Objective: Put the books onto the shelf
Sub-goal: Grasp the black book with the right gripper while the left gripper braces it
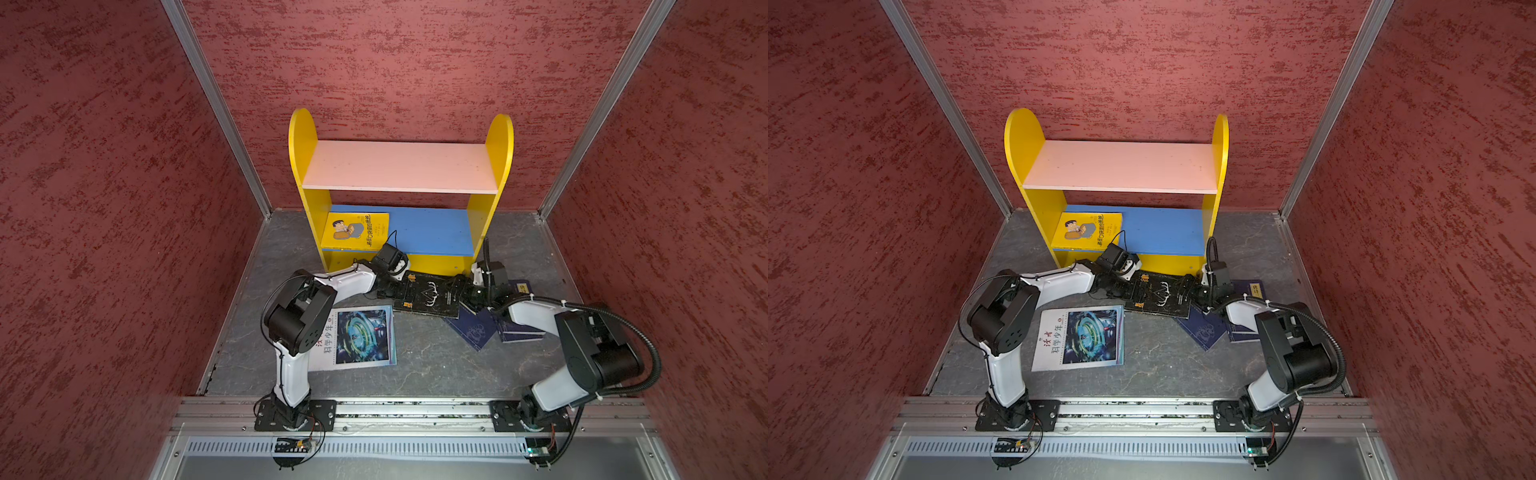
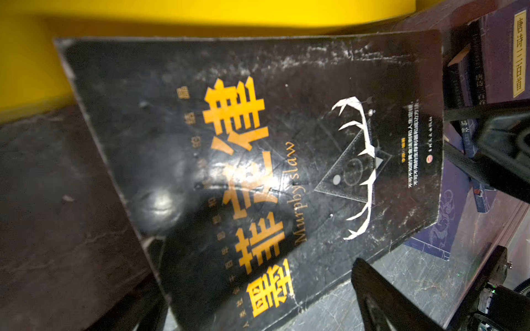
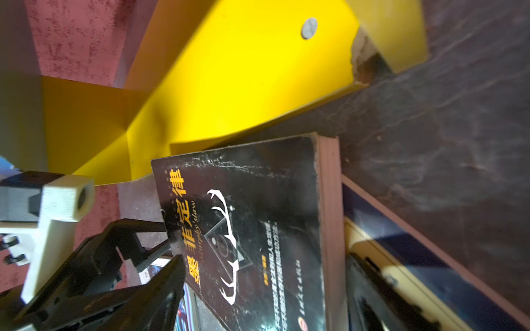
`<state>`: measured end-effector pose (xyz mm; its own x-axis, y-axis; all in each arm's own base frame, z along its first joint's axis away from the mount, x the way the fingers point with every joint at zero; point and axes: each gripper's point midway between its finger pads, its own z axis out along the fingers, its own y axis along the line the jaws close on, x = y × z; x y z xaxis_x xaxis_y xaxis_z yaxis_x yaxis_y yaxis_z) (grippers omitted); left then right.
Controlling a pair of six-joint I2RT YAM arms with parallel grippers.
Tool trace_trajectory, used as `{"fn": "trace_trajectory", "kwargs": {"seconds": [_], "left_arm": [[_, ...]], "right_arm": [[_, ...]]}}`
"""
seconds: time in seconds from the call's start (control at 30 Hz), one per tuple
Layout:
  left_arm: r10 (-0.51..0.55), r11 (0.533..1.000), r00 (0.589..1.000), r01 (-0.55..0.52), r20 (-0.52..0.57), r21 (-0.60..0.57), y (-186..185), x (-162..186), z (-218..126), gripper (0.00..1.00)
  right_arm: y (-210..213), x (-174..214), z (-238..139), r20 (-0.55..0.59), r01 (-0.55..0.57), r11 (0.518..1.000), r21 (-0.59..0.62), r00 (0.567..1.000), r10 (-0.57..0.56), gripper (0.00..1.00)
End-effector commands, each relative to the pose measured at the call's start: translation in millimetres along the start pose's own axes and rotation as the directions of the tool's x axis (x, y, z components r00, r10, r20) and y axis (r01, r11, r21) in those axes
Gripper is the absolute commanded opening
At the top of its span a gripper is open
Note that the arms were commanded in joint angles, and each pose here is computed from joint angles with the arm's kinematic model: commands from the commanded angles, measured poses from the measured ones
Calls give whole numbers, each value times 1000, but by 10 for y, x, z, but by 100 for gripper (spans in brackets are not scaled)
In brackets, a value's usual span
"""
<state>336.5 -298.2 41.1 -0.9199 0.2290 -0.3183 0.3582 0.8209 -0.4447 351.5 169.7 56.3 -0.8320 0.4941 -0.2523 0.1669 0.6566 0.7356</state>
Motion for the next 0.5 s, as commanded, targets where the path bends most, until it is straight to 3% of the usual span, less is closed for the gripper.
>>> {"fn": "trace_trajectory", "kwargs": {"seconds": [0.0,0.2,0.47], "left_arm": [[31,999,1000,-30,-5,42,-80,-37,113,95],[48,997,999,-46,-17,66,-139,-56,101,94],[62,995,998,-61,-10,78,-187,-136,54,94]], "right_arm": [[-57,400,99,-161,-62,997,-46,985,54,84],[251,353,21,-158,-109,975,-194,984,79,79],[776,153,-340,-123,-155,852,-500,987,107,76]]}}
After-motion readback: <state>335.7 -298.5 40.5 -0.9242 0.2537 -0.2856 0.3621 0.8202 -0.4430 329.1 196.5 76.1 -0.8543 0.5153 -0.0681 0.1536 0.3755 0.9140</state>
